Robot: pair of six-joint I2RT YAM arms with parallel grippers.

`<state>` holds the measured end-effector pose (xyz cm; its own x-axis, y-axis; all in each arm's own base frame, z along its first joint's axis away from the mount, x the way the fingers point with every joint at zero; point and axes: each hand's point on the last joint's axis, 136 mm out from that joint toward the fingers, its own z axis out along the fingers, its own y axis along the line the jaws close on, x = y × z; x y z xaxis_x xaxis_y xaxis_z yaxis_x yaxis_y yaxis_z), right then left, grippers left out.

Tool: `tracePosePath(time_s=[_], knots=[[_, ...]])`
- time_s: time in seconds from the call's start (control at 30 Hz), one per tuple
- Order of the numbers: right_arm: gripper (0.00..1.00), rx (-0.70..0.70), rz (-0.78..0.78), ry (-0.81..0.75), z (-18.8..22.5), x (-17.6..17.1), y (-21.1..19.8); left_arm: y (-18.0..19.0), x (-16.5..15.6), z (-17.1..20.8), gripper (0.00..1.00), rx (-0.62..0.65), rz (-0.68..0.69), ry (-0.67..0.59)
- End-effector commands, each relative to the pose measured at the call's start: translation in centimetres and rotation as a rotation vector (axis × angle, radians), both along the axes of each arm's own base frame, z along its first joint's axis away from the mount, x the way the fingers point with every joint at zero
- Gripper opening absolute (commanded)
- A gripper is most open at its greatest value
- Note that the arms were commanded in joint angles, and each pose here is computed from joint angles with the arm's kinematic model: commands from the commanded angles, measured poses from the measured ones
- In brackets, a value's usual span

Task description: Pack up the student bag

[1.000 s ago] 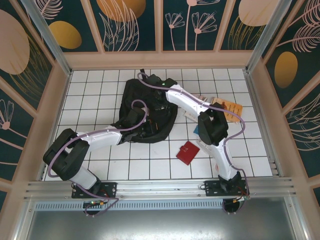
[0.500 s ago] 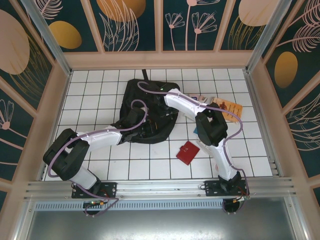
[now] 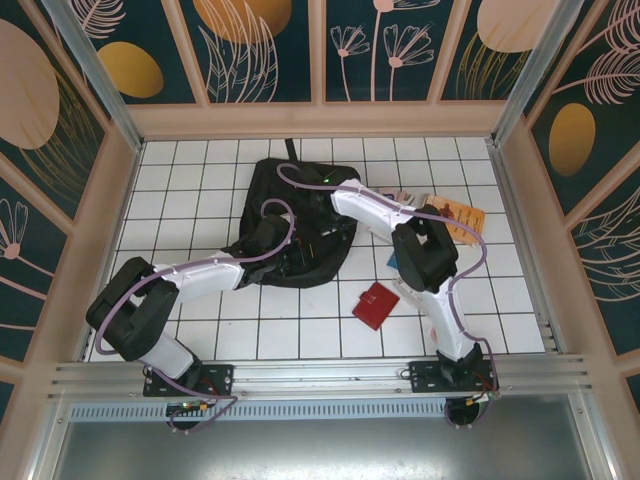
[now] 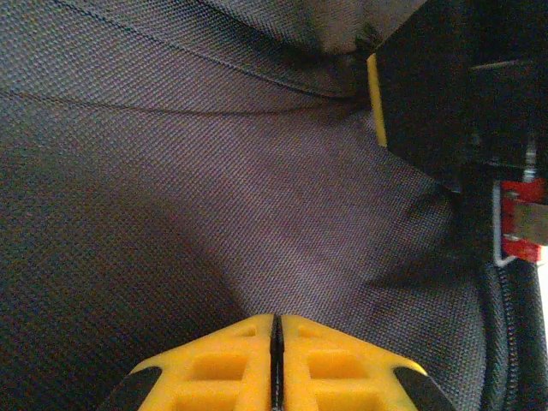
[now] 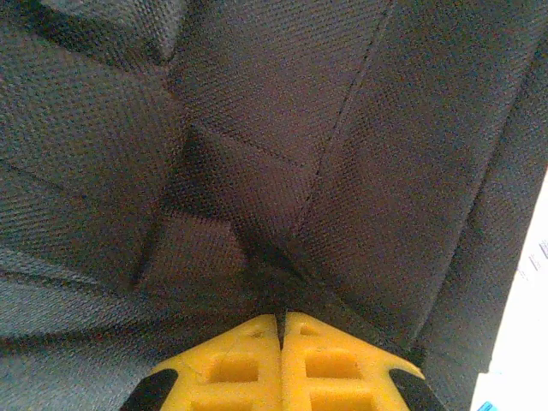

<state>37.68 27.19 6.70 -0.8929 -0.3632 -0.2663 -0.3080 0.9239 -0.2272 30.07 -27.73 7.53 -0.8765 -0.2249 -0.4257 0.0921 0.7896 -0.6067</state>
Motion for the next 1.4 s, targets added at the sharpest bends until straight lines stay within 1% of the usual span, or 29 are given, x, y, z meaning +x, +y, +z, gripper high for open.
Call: tracePosePath(time_s=[0.0,0.1,0.2,0.33,0.5,0.57,0.67,0.7,0.73,0.9,0.93,1.03,1.07,1.23,1.37], knots=[[0.0,0.108,-0.024,-0.127,5.1,1.0,0.1,0.7,0.3,0.9,0.12,0.013,0.028,-0.025],[0.0,0.182,-0.052,-0.175,7.1,1.0,-0.6,0.8,0.7,1.7,0.12,0.011,0.044,-0.042],[0.0,0.244,-0.076,-0.212,8.1,0.9,-1.5,0.3,1.3,2.6,0.13,-0.022,0.055,-0.054],[0.0,0.335,-0.103,-0.203,8.3,0.7,-2.4,-1.7,2.6,4.7,0.21,-0.13,0.052,-0.079],[0.0,0.351,-0.119,-0.204,8.2,0.4,-3.3,-3.7,4.7,5.5,0.26,-0.175,0.065,-0.066],[0.0,0.354,-0.127,-0.203,8.3,0.3,-3.7,-4.1,5.4,5.5,0.28,-0.217,0.078,-0.047],[0.0,0.374,-0.142,-0.206,8.4,0.1,-4.1,-4.5,6.2,5.3,0.35,-0.24,0.086,-0.023],[0.0,0.394,-0.146,-0.204,8.5,-0.1,-4.1,-5.0,6.5,6.2,0.36,-0.257,0.076,-0.035],[0.0,0.42,-0.153,-0.198,8.4,-0.2,-4.1,-5.5,6.8,5.5,0.36,-0.255,0.068,-0.019],[0.0,0.568,-0.191,-0.194,8.8,-0.5,-4.0,-6.5,7.5,5.2,0.38,-0.28,0.061,0.005],[0.0,0.588,-0.209,-0.205,9.0,-0.4,-4.4,-6.8,7.6,5.2,0.38,-0.289,0.055,0.009],[0.0,0.674,-0.206,-0.198,9.7,-1.1,-3.7,-7.6,7.8,4.6,0.37,-0.331,0.043,0.036],[0.0,0.697,-0.23,-0.2,9.8,-0.7,-4.6,-8.0,7.7,4.4,0.36,-0.351,0.034,0.051],[0.0,0.775,-0.241,-0.16,9.6,-1.2,-4.6,-9.8,7.9,3.8,0.35,-0.476,0.005,0.103],[0.0,0.783,-0.24,-0.151,9.4,-1.2,-4.6,-10.6,8.5,3.4,0.35,-0.546,0.007,0.131]])
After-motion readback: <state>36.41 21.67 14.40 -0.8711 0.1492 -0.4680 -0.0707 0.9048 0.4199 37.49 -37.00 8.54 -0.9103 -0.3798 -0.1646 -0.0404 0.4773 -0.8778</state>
